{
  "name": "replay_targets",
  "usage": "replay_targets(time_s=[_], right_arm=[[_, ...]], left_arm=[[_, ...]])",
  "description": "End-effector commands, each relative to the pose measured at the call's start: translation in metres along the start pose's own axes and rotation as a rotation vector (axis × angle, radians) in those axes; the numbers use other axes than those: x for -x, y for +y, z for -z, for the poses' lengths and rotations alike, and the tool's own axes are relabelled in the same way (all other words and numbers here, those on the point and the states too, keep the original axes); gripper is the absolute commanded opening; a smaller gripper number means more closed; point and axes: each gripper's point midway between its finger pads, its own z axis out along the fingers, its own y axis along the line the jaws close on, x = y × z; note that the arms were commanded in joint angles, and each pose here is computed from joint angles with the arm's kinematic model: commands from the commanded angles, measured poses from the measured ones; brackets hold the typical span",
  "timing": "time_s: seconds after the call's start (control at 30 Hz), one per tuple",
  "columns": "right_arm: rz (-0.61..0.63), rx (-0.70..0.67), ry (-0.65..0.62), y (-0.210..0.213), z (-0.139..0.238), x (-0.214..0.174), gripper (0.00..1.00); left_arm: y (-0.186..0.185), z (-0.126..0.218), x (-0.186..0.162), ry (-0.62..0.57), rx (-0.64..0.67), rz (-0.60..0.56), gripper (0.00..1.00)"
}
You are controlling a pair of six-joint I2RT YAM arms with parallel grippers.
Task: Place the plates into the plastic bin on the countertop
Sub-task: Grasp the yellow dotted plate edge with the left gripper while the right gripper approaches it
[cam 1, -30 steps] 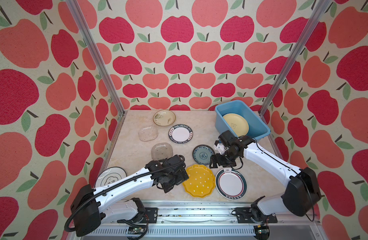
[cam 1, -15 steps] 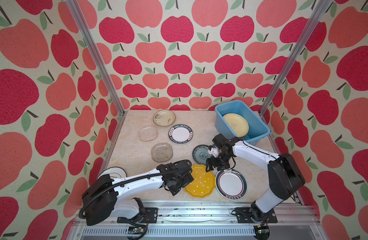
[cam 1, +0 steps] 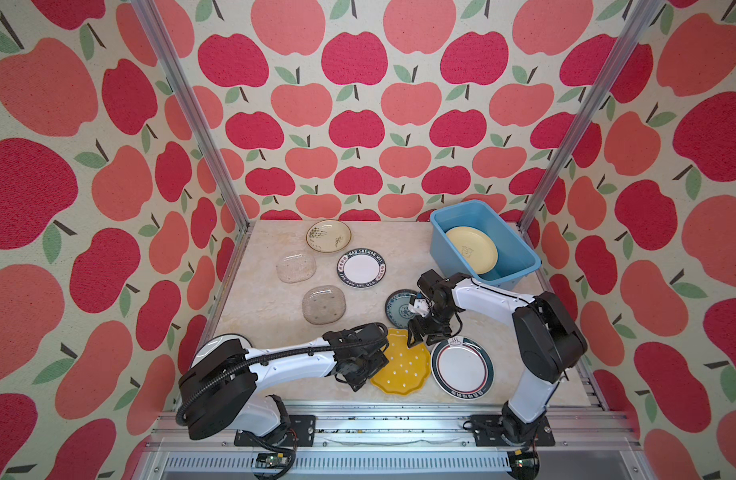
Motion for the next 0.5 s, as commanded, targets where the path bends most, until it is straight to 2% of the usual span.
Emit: replay_targets(time_s=[0.0, 0.27, 0.47], right_arm=[[0.036, 0.03, 0.018, 0.01, -0.002, 0.002, 0.73], [0.059, 0.097, 0.036, 0.02, -0.006, 0.001, 0.63], [0.104, 0.141, -0.009, 0.032, 0.006, 0.0, 0.54]], left_arm=[[0.008, -0.003, 0.001, -0.015, 0.03, 0.09, 0.73], [0.009, -0.006, 0.003, -0.027, 0.016, 0.099, 0.64], [0.006, -0.01, 0.004, -0.03, -0.016, 0.099, 0.59]])
